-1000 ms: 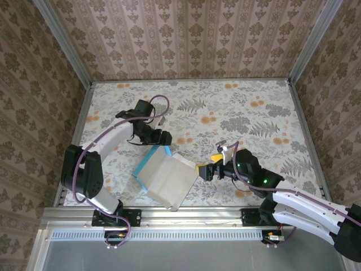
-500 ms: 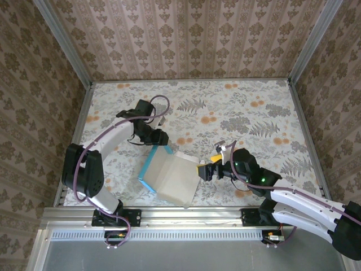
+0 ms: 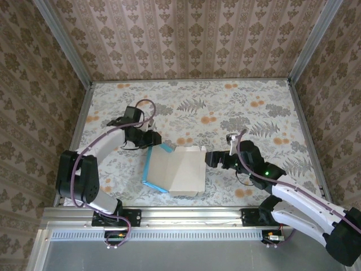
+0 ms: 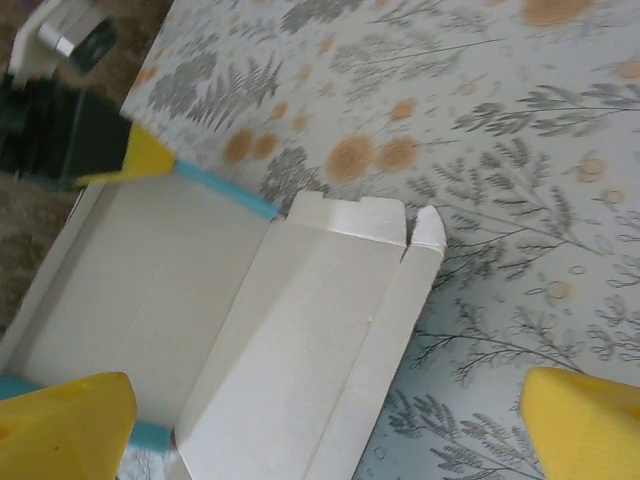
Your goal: Fold the paper box
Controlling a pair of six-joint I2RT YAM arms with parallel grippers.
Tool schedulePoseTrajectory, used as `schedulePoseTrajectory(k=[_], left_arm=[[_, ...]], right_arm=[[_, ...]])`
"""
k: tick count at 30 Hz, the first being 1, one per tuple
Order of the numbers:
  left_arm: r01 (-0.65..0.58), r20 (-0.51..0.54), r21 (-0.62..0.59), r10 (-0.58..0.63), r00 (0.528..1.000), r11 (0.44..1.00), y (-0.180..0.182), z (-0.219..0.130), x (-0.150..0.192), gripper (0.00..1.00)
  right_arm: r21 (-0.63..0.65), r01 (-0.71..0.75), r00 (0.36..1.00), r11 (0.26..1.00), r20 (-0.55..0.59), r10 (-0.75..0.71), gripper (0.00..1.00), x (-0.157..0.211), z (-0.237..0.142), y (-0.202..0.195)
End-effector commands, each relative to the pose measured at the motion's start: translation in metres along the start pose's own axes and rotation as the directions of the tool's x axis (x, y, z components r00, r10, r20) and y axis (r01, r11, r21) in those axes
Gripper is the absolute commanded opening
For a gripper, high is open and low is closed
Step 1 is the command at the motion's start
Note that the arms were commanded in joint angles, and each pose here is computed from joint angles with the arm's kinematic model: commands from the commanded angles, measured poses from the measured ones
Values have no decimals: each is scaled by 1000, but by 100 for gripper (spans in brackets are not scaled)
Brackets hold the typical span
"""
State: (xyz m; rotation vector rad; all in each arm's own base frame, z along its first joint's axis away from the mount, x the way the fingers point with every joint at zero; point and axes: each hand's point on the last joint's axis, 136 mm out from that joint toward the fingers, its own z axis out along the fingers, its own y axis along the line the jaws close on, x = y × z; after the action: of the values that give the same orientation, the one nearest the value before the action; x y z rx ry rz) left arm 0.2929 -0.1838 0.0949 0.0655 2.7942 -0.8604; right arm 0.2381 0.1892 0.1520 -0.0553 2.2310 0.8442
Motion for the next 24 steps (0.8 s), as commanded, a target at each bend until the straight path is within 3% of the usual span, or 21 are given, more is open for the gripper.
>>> schedulePoseTrajectory(k=[1,6,11,19,24], left_arm=[[92,87,68,-97,991,993,-4,-2,-9,37],[164,172,113,-182,968,980,-2,-4,-11,37],[171,195,109,-190,962,979,2,-7,-9,37],[153,179,111,-171,969,982,4,-2,-7,37],[132,171,116,-151,974,984,4,-4,-3,37]], right_arm=[[-25,-102,992,994,-72,100,100,0,1,2],[-61,-173,971,983,-176,160,88,3,15,6],[-84,-184,953,979,-260,157,78,15,34,5],[-36,-171,942,985,-300,153,77,32,53,-15],[-82,-194,925,978,-348,154,74,41,64,-12]])
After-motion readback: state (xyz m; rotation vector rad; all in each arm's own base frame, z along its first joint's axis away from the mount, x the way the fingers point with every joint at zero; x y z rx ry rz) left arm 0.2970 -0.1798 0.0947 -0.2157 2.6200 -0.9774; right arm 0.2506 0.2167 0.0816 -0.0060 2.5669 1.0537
